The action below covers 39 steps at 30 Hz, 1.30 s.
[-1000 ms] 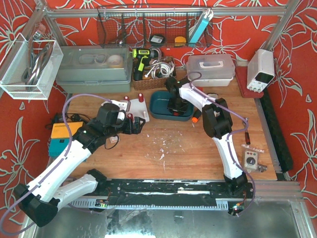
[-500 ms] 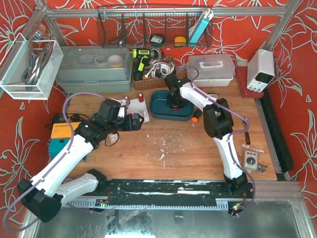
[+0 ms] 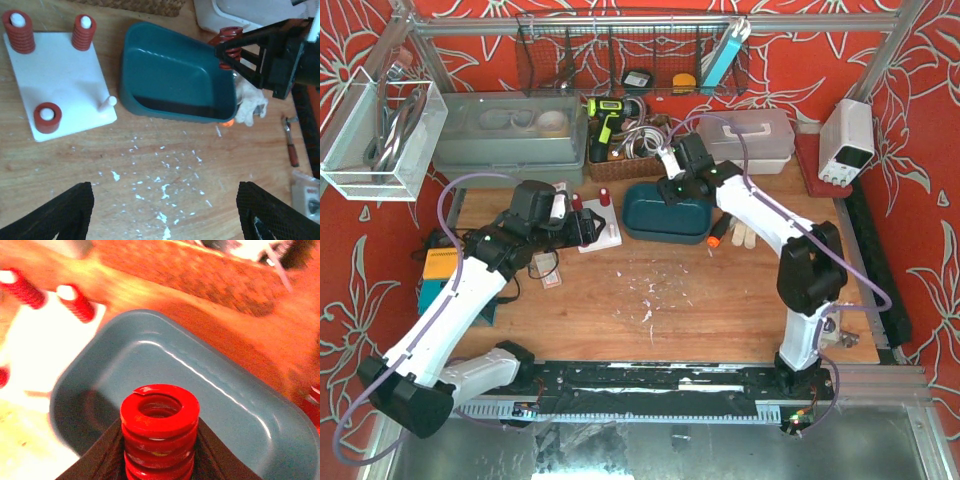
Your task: Install the large spring
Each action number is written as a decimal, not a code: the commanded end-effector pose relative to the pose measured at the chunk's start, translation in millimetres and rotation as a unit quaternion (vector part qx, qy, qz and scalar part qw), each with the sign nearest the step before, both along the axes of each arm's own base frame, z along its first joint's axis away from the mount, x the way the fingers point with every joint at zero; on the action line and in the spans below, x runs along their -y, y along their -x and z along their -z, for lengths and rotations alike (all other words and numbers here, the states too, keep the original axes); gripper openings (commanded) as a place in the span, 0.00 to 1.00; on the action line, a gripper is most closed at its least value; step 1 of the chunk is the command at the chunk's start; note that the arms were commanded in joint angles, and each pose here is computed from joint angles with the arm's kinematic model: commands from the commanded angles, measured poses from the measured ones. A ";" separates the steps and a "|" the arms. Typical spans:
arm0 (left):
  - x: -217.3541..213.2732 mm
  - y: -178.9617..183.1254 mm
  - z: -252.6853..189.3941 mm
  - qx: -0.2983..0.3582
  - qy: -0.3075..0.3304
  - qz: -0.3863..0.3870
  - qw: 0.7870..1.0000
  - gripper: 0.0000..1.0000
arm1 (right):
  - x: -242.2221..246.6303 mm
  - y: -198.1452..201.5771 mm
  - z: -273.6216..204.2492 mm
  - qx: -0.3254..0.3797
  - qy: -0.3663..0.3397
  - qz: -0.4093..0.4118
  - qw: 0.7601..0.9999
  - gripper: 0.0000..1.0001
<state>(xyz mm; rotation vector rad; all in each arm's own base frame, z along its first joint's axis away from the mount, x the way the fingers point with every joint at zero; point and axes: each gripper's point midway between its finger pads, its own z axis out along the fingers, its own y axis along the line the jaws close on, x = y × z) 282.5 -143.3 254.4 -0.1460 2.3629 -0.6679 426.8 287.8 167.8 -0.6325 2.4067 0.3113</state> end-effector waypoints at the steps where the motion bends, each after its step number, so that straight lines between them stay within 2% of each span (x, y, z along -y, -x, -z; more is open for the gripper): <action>1: 10.5 1.9 -16.1 0.001 0.051 0.007 0.999 0.77 | -46.1 34.9 -35.7 0.075 -0.061 -0.177 0.980 0.00; 4: 17.9 1.7 -17.7 -0.012 0.068 0.016 0.998 0.71 | -59.4 68.1 -48.8 0.127 -0.079 -0.241 0.959 0.00; 7: 21.7 -1.2 -23.0 -0.017 0.078 0.017 0.997 0.61 | -71.0 97.9 -73.7 0.180 -0.111 -0.290 0.933 0.00; 13: 41.6 -5.7 -31.0 -0.028 0.111 0.055 0.992 0.49 | -84.0 141.5 -93.7 0.237 -0.125 -0.359 0.894 0.00; 16: 50.2 -3.4 -24.6 -0.046 0.120 0.077 0.989 0.50 | -86.7 150.6 -97.5 0.247 -0.135 -0.371 0.885 0.00; 18: 53.2 -2.5 -21.5 -0.053 0.122 0.085 0.987 0.57 | -88.9 157.0 -99.2 0.252 -0.138 -0.382 0.878 0.00; 22: 61.7 -1.9 -21.0 -0.061 0.139 0.103 0.983 0.63 | -92.1 164.4 -98.3 0.260 -0.133 -0.395 0.871 0.00; 28: 74.4 1.2 -16.5 -0.076 0.160 0.124 0.976 0.64 | -95.3 164.3 -96.0 0.265 -0.126 -0.394 0.871 0.00; 34: 77.5 2.3 -9.6 -0.090 0.158 0.126 0.975 0.57 | -97.5 164.3 -98.5 0.270 -0.124 -0.394 0.870 0.00; 39: 78.1 2.4 -6.6 -0.094 0.153 0.125 0.976 0.56 | -100.2 169.4 -97.0 0.271 -0.117 -0.404 0.866 0.00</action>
